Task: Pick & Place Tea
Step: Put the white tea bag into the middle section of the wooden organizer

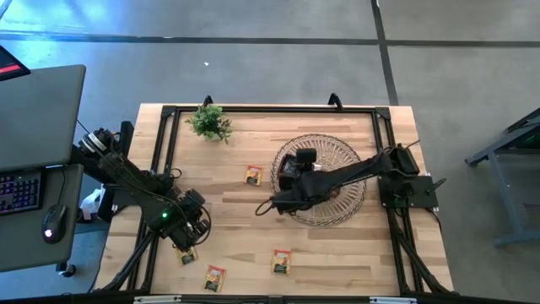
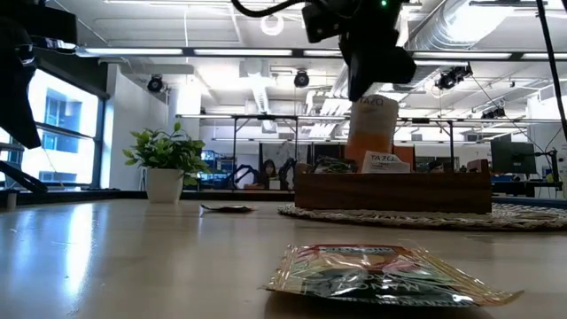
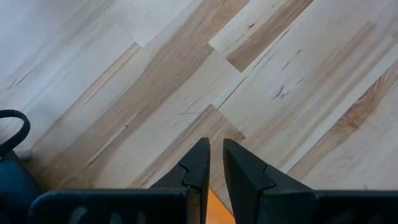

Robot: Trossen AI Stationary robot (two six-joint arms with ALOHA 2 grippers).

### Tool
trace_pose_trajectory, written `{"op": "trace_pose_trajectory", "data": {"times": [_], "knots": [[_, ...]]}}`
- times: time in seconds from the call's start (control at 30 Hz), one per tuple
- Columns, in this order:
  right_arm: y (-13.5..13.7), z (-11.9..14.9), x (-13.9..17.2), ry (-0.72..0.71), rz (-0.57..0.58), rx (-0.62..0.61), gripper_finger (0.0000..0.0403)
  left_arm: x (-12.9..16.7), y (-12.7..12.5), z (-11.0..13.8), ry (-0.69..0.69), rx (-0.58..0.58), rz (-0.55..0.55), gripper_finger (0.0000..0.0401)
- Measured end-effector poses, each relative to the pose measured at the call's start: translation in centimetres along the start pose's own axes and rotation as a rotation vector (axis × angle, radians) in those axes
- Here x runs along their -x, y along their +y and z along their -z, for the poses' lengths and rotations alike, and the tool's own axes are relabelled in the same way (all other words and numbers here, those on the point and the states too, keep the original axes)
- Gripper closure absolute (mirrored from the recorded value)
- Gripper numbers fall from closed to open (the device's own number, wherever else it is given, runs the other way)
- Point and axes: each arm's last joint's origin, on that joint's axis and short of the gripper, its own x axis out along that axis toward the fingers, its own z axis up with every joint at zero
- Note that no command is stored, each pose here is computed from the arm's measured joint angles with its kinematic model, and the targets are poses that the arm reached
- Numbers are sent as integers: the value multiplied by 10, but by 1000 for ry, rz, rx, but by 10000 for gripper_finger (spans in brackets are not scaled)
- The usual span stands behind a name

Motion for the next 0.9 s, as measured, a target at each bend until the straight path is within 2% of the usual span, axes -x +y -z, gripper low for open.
{"op": "trace_pose_trajectory", "data": {"times": [0.13, 0.27, 0.43, 0.63, 0.9], "knots": [[9, 6, -9, 33, 2, 56, 403, 0, 0, 0, 1, 0, 0, 357], [21, 11, -21, 59, -27, 62, 403, 0, 0, 0, 1, -1, 0, 357], [29, 17, -34, 66, 40, 110, 403, 0, 0, 0, 0, 1, 0, 357], [28, 15, -45, 77, 4, 98, 403, 0, 0, 0, -1, 25, 0, 357], [24, 10, -50, 48, 35, 65, 384, 0, 0, 0, 4, 25, 0, 357]]}}
